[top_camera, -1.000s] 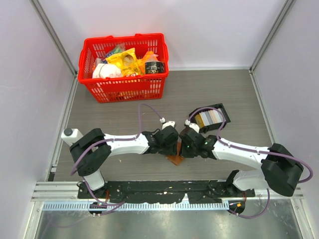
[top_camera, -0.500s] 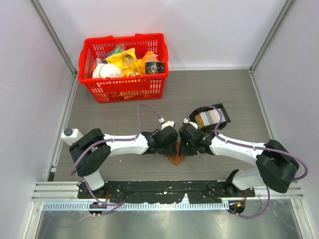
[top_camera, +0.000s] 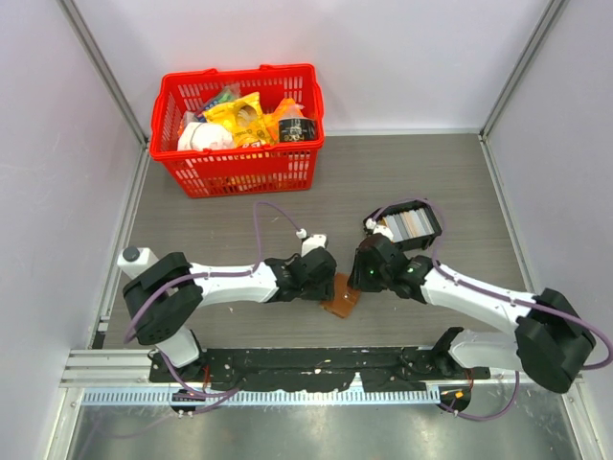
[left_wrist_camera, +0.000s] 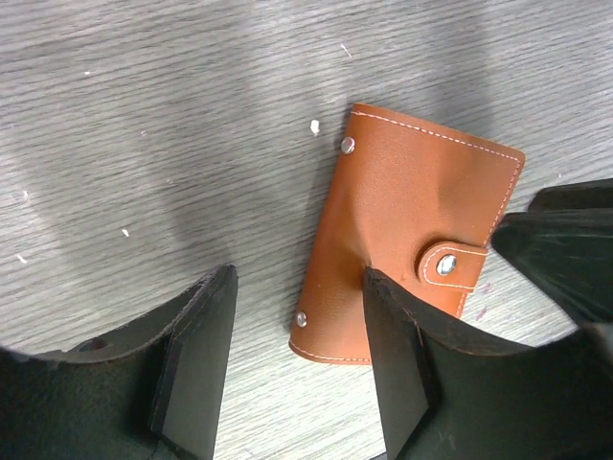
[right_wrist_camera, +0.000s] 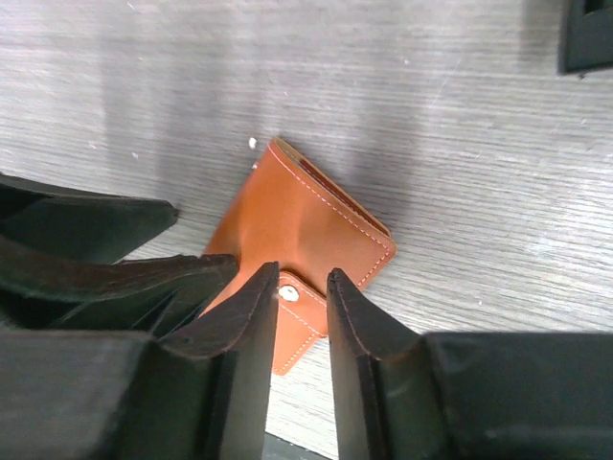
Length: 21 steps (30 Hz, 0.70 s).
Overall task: Put the credit cards into the card holder
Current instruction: Close the card holder at the center of the board, then reset both arms
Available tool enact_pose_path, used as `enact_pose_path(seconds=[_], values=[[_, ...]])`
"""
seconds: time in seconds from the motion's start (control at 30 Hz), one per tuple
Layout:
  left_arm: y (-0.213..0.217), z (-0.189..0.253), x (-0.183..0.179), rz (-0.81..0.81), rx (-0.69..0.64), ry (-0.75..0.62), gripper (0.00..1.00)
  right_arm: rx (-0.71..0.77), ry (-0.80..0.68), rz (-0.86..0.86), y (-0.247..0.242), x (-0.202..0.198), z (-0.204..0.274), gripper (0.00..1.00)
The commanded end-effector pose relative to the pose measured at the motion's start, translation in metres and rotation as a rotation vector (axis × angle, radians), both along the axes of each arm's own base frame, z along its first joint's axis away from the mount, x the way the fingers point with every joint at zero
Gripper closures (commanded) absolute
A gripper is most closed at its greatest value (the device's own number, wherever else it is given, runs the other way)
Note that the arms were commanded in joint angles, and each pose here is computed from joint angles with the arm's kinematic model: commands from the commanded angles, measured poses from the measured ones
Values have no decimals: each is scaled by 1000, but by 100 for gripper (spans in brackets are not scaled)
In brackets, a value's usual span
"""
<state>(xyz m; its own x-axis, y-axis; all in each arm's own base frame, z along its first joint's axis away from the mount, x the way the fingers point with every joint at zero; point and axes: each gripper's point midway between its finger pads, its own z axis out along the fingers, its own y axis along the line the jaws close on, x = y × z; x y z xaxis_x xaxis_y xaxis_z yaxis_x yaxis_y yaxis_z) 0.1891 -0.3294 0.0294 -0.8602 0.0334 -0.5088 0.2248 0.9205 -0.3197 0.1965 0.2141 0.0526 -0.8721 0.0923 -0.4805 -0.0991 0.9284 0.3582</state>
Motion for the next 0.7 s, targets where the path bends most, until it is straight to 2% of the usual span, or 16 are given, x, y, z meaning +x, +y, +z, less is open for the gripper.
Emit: enact_pose_path(seconds=[0.0, 0.17, 0.3, 0.67], values=[[8, 14, 6, 20, 6, -52, 40, 70, -132, -75, -4, 18, 32, 64], [10, 16, 8, 28, -2, -60, 36, 69, -162, -205, -33, 19, 34, 52], [8, 16, 7, 21, -8, -56, 35, 83, -114, -258, -46, 15, 21, 50], [3, 1, -4, 2, -43, -2, 35, 267, 13, -83, 7, 4, -3, 49]])
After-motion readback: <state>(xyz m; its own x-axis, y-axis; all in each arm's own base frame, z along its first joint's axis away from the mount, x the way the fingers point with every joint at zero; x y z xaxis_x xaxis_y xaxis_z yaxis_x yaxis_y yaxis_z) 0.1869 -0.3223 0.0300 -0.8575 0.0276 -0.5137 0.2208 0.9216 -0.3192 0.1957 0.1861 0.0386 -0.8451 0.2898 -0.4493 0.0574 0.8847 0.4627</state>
